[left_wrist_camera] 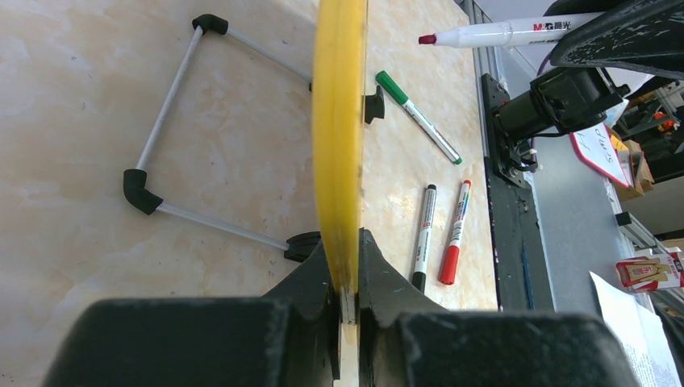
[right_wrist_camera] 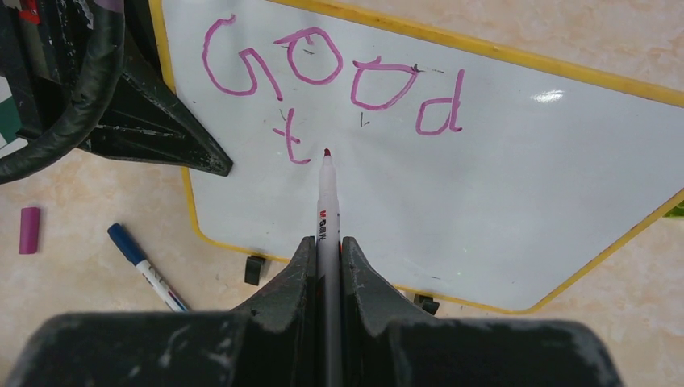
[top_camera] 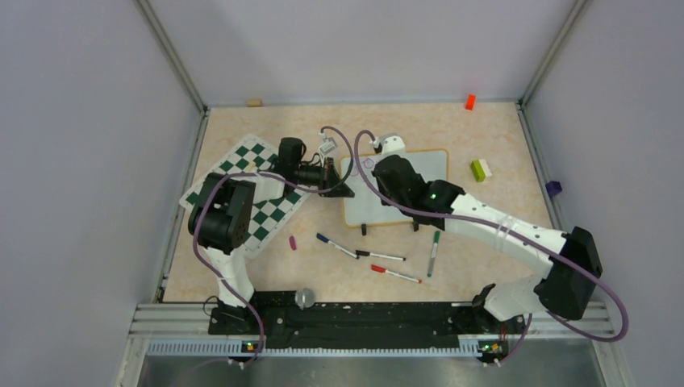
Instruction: Write a sentence on the whiteboard
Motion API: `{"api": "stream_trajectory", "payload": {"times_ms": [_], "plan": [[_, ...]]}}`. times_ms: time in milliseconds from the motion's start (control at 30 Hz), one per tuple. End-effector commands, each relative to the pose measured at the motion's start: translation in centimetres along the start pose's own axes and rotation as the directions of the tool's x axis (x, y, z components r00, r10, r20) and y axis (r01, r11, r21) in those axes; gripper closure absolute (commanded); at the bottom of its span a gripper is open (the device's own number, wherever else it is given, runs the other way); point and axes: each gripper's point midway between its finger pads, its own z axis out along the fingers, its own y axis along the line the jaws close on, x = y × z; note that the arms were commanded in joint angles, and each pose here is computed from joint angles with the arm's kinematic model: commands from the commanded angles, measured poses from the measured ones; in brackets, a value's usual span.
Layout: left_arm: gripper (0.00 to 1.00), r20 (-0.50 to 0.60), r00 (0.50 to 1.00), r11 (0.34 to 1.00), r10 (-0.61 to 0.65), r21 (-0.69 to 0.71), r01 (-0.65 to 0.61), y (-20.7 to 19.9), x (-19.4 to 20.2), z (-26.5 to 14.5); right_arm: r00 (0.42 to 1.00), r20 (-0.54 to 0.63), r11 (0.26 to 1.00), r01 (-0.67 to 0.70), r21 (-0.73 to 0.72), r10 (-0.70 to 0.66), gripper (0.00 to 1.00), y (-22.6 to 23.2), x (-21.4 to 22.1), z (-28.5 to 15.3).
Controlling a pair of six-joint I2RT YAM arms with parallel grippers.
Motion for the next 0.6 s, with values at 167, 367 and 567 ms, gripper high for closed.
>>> {"api": "stream_trajectory", "payload": {"times_ms": [167,367,567], "plan": [[1.0,-0.022,0.999,0.999,0.032,-0.016,-0.032,0.15,0.7,0.53,0.998,0.066,0.999,-0.005,-0.043,0.008,1.0,-0.03,-1.41,-0.82],[1.0,-0.024,0.999,0.999,0.03,-0.014,-0.03,0.12,0.72,0.6,0.997,0.068,0.997,-0.015,-0.071,0.02,1.0,0.32,-0.87,-0.8],[1.0,-0.025,0.999,0.999,0.028,-0.015,-0.028,0.12,0.8,0.59,0.997,0.069,0.999,-0.014,-0.05,0.017,1.0,-0.06,-0.69,-0.7]]}}
